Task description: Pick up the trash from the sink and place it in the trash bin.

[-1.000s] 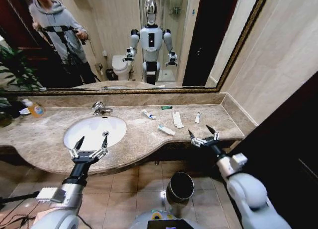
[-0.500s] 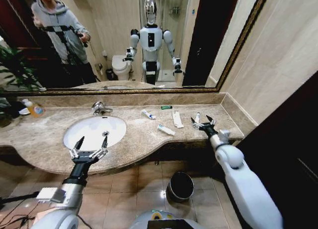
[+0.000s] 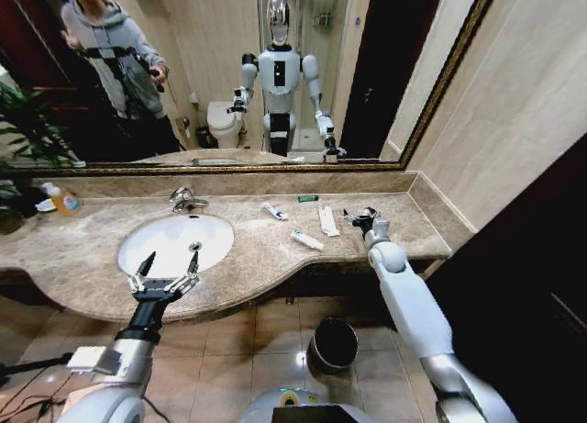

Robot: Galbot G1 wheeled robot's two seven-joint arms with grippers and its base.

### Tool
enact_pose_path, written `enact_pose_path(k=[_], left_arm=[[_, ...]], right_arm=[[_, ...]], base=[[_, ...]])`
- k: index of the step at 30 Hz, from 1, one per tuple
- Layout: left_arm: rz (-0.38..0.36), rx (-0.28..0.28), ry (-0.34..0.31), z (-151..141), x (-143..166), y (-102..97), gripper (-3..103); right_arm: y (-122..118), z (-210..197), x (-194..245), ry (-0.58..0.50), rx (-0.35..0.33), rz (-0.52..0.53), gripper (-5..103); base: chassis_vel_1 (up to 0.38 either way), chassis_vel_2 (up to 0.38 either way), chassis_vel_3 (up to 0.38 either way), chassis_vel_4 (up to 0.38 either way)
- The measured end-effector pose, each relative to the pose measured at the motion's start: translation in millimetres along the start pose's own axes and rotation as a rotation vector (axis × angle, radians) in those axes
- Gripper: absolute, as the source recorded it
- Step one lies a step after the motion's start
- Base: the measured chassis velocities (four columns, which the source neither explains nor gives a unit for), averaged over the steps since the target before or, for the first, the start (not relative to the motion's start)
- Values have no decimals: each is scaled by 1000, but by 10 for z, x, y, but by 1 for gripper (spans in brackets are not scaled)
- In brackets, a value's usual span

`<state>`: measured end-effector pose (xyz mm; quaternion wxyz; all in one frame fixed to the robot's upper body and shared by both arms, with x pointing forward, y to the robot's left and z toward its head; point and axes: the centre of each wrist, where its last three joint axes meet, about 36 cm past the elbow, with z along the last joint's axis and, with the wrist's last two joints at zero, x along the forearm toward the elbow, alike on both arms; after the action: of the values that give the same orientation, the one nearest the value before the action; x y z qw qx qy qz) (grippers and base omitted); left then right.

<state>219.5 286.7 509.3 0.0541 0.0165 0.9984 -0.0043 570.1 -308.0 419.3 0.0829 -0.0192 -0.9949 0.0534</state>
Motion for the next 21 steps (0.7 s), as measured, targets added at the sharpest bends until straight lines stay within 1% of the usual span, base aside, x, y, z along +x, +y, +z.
enact_pose_path(k=[4,11,12,13,14,16,17,19,21], left_arm=[[0,0,0,0,0,0,100],[0,0,0,0,0,0,100],[0,0,0,0,0,0,100],[0,0,0,0,0,0,100],[0,0,0,0,0,0,100],[0,0,0,0,0,0,100],[0,0,0,0,0,0,100],[0,0,0,0,0,0,100],[0,0,0,0,0,0,100]], right_arm=[[-73,64,-113,17,1,23,100],[-161,133,-163,35,0,37,100],[-193,162,-181,44,-2,41,103],[-215,179,-190,48,-2,43,100],[-215,179,-190,48,-2,43,100],[-260,197,-199,52,0,44,93],[-260,197,-199,52,0,44,93],[-287,195,-197,52,-2,41,84],[-291,199,-197,53,-4,39,84]], base=[[0,0,0,0],[0,0,0,0],[0,0,0,0],[0,0,0,0],[0,0,0,0],[0,0,0,0],[0,0,0,0],[0,0,0,0],[0,0,0,0]])
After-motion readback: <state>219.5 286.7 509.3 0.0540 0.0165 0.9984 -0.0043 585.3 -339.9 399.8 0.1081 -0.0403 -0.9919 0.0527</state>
